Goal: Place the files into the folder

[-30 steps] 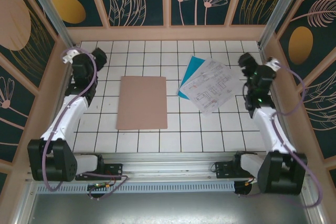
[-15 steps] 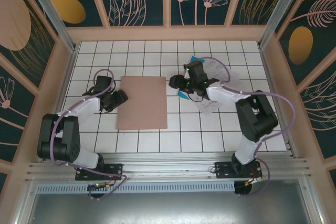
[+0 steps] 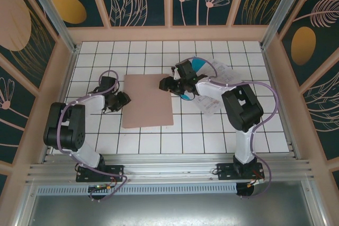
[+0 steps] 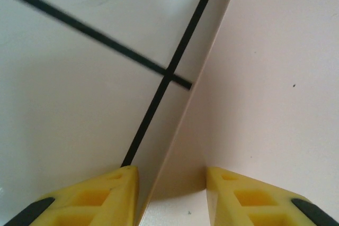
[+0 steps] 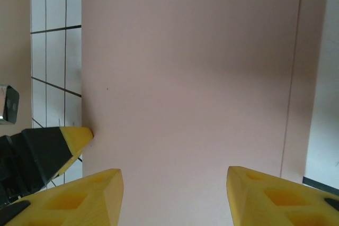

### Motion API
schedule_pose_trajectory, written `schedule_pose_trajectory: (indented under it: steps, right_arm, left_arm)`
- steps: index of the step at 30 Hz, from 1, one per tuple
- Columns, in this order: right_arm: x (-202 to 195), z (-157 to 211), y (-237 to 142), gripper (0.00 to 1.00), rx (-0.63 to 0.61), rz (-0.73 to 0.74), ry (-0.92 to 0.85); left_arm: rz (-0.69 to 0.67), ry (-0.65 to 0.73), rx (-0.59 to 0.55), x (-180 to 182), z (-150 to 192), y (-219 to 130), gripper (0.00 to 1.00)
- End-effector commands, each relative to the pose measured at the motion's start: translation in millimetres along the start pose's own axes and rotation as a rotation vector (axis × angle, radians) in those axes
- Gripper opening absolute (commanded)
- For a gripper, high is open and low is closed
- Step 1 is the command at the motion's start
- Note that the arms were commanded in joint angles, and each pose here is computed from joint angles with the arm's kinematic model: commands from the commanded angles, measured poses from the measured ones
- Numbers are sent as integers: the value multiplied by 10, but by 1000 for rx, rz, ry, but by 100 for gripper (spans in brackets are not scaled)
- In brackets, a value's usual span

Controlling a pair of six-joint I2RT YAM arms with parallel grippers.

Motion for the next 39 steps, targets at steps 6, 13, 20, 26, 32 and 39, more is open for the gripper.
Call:
schedule_pose_trajectory:
  steps: [6, 13, 20, 26, 32, 39]
  right_arm:
    - [-255, -77, 87, 54, 43, 100, 69]
    - [-425, -55, 182, 54, 76, 139, 87]
    - [-465, -94, 300, 54, 92, 166, 80]
    - [-473, -116, 367, 54, 104, 176, 75]
    - [-547, -4, 433, 54, 144, 207, 84]
    - [-745, 167, 488, 51, 209, 296, 110]
  left_arm:
    - [3, -7, -33, -140, -175, 71, 37]
    - [1, 4, -45, -148, -191, 29, 42]
    - [-8, 9, -43, -120, -178, 31, 44]
    - [-6, 16, -50, -158, -216, 33, 44]
    - [1, 17, -55, -210, -256, 33, 45]
    - [3, -17, -82, -273, -293, -128, 61]
Point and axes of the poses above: each hand's point on the last joint's axis, 136 mm out from that joint toward the fingers, its own y axis out along the fingers, its own x axis along the line the jaws close on, z = x × y, the point moved 1 cm from there along -y, back along the fingers, and after that the axes turned 10 degrees about -y, right-handed, at the moved point
